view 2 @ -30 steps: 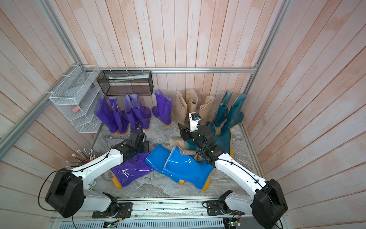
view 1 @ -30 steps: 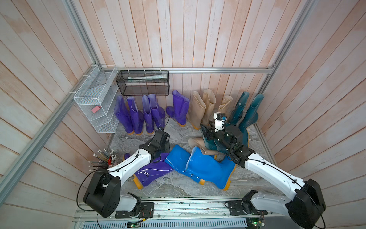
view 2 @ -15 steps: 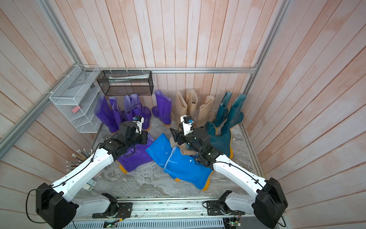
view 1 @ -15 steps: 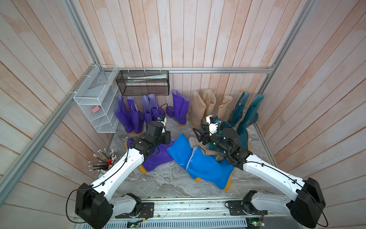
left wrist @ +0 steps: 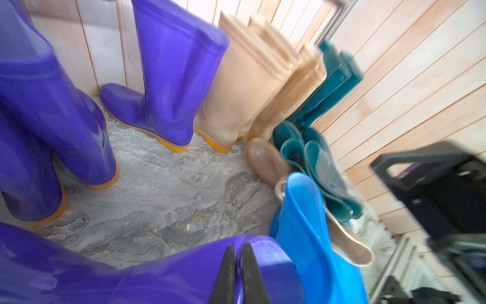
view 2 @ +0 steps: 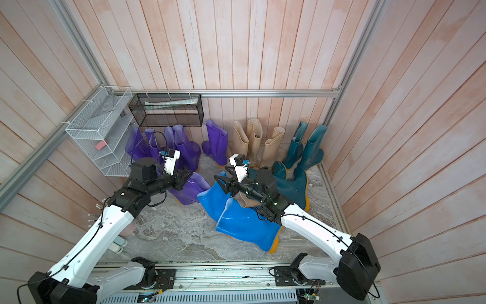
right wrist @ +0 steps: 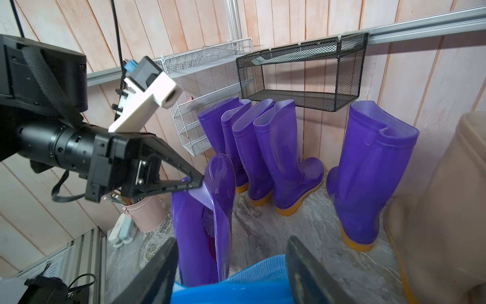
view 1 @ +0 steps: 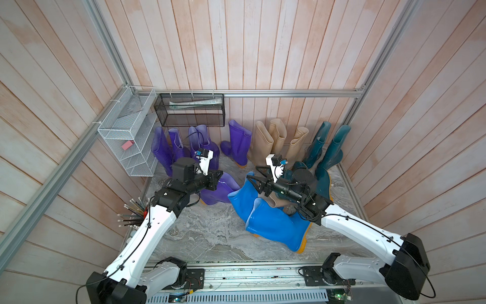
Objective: Match and arrange rain boots in pairs
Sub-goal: Adjust the rain boot at the center of the board.
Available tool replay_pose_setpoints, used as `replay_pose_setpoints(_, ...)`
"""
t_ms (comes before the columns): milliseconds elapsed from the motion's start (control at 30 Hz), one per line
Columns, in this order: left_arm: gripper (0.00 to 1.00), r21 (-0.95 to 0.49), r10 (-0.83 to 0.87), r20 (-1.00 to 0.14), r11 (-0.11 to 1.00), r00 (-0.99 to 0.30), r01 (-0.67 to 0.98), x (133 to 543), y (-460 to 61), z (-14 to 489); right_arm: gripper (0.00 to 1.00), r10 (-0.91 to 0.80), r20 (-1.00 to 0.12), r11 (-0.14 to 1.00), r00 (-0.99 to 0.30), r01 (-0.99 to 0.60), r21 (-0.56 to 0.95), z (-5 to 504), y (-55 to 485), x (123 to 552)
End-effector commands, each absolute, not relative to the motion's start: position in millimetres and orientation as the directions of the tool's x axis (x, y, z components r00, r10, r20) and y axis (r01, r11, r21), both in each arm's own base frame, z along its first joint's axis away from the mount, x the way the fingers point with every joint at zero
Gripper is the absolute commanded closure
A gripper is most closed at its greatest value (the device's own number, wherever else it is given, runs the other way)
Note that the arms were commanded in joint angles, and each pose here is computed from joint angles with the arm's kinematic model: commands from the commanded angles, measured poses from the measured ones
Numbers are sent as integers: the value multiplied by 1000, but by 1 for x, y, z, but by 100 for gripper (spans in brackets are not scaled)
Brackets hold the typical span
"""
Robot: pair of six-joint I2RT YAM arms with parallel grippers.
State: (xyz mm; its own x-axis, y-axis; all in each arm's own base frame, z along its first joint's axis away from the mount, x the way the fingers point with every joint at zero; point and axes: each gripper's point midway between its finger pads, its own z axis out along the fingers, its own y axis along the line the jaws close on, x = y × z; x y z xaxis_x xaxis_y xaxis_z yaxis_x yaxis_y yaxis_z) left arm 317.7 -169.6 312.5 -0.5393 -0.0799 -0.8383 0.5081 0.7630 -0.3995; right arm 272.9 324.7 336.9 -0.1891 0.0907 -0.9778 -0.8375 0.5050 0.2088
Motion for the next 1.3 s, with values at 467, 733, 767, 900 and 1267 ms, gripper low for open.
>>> replay_pose_setpoints(467,100,-526,-203,-848,432,-490,732,267,-176,355,33,111,-980,418,-165,-887,196,352,330,255)
replay_pose_setpoints(733,100,-533,-234,-837,555,-495,639,277,-145,319,33,101,-980,423,-169,-885,196,353,332,257)
replay_pose_setpoints(767,100,-532,-229,-834,570,-501,626,279,-142,314,33,100,-981,421,-165,-886,192,354,333,257)
replay_pose_setpoints(900,100,-564,-258,-804,614,-535,552,287,-128,292,33,67,-989,413,-134,-898,150,358,342,258)
replay_pose_setpoints(1267,100,-513,-323,-830,761,-454,396,282,-94,277,31,-62,-994,313,-88,-948,64,348,383,259)
